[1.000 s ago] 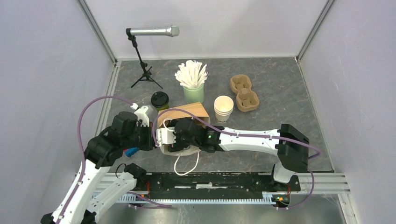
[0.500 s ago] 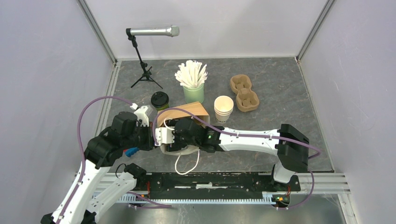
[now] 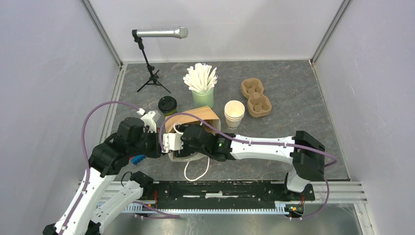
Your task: Pack the takeout coffee
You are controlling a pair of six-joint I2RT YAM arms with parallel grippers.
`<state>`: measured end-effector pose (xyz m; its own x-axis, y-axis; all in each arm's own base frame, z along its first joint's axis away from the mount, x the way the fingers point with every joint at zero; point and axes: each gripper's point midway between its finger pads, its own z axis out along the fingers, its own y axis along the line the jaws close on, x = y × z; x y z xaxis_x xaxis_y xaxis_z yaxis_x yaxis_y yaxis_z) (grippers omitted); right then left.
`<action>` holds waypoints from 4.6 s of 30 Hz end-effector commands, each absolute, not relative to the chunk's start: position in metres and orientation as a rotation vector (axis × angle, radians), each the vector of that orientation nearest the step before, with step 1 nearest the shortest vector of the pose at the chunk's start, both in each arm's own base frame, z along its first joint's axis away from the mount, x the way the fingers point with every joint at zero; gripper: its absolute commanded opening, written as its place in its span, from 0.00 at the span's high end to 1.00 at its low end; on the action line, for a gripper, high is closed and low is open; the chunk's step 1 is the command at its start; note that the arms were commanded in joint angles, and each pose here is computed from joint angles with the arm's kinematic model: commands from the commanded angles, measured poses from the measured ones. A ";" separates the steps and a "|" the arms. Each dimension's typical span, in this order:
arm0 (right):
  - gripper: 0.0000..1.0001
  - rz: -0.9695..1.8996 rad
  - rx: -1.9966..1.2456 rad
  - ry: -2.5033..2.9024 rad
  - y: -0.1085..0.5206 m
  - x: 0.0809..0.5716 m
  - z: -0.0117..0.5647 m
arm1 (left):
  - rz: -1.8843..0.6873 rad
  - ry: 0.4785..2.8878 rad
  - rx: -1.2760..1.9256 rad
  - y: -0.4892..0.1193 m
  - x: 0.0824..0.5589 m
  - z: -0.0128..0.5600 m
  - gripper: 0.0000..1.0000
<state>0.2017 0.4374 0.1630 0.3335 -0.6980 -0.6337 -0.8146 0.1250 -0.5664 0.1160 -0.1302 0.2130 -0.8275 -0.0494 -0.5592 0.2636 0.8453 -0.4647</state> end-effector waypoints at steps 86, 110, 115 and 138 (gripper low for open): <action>0.33 0.442 -0.920 1.754 0.428 0.250 0.155 | -0.836 2.436 0.155 -0.142 0.109 0.219 0.98; 0.84 0.619 -1.084 1.569 0.407 0.207 0.189 | -0.932 2.380 0.176 -0.154 0.109 0.236 0.98; 0.44 0.503 -1.038 1.632 0.392 0.221 0.185 | -1.004 2.365 0.195 -0.162 0.106 0.239 0.98; 0.25 0.585 -1.201 1.630 0.395 0.225 0.156 | -1.085 2.368 0.220 -0.173 0.104 0.241 0.98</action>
